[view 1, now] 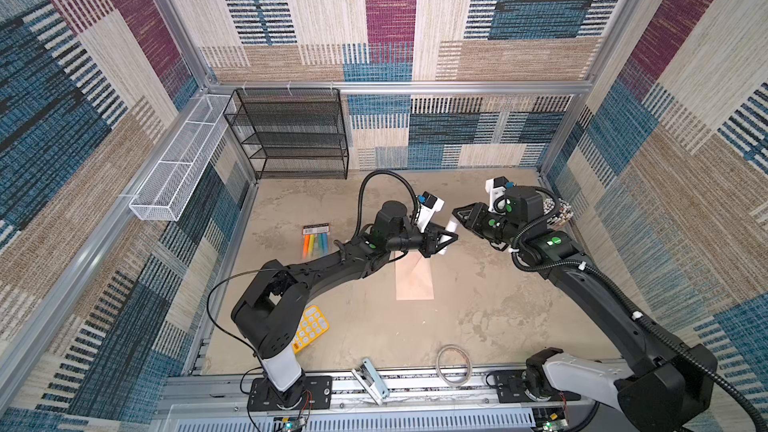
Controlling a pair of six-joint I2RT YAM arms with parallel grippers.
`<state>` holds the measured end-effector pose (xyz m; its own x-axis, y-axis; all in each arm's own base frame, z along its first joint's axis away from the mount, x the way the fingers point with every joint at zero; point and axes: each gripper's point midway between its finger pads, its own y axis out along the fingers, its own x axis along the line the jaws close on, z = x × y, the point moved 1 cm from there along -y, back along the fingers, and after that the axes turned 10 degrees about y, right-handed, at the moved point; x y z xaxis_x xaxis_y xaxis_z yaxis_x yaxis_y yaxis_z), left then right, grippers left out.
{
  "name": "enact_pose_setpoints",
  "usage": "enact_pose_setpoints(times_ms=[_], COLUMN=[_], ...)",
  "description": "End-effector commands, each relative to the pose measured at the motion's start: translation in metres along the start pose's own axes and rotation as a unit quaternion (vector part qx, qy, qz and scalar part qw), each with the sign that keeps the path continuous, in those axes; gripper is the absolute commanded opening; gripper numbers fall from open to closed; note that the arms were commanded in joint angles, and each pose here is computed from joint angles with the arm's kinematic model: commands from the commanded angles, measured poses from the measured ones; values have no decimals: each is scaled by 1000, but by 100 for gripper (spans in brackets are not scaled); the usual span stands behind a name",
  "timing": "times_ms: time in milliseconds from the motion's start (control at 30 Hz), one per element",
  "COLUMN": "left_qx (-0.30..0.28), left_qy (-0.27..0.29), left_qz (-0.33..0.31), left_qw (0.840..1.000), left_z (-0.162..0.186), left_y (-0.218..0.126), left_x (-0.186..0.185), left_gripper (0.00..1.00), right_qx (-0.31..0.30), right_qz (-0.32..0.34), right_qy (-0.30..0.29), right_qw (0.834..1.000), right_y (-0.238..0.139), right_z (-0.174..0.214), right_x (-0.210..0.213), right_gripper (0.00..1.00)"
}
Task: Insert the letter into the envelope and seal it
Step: 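Bring the clear cap in the right gripper onto the glue stick's top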
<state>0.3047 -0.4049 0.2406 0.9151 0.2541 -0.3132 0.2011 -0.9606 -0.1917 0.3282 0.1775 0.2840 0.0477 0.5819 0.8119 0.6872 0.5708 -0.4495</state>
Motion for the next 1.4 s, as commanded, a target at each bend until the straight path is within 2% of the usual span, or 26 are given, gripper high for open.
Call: enact_pose_setpoints(times_ms=[0,833,1367], left_qx=[-12,-14,-44], left_qy=[20,24,43], left_qz=[2,17,9], left_qw=[1000,999,998], left_z=[-7,-16,-37], left_y=[0,2,-7], left_x=[1,-1,-4], left_gripper=[0,0,0], right_qx=[28,47,48], right_qz=[-39,-79,-51], right_qy=[0,-60,-109], right_qw=[999,994,992], right_y=[-2,-9,-5], right_z=[9,21,32], right_x=[15,28,18], right_gripper=[27,29,29])
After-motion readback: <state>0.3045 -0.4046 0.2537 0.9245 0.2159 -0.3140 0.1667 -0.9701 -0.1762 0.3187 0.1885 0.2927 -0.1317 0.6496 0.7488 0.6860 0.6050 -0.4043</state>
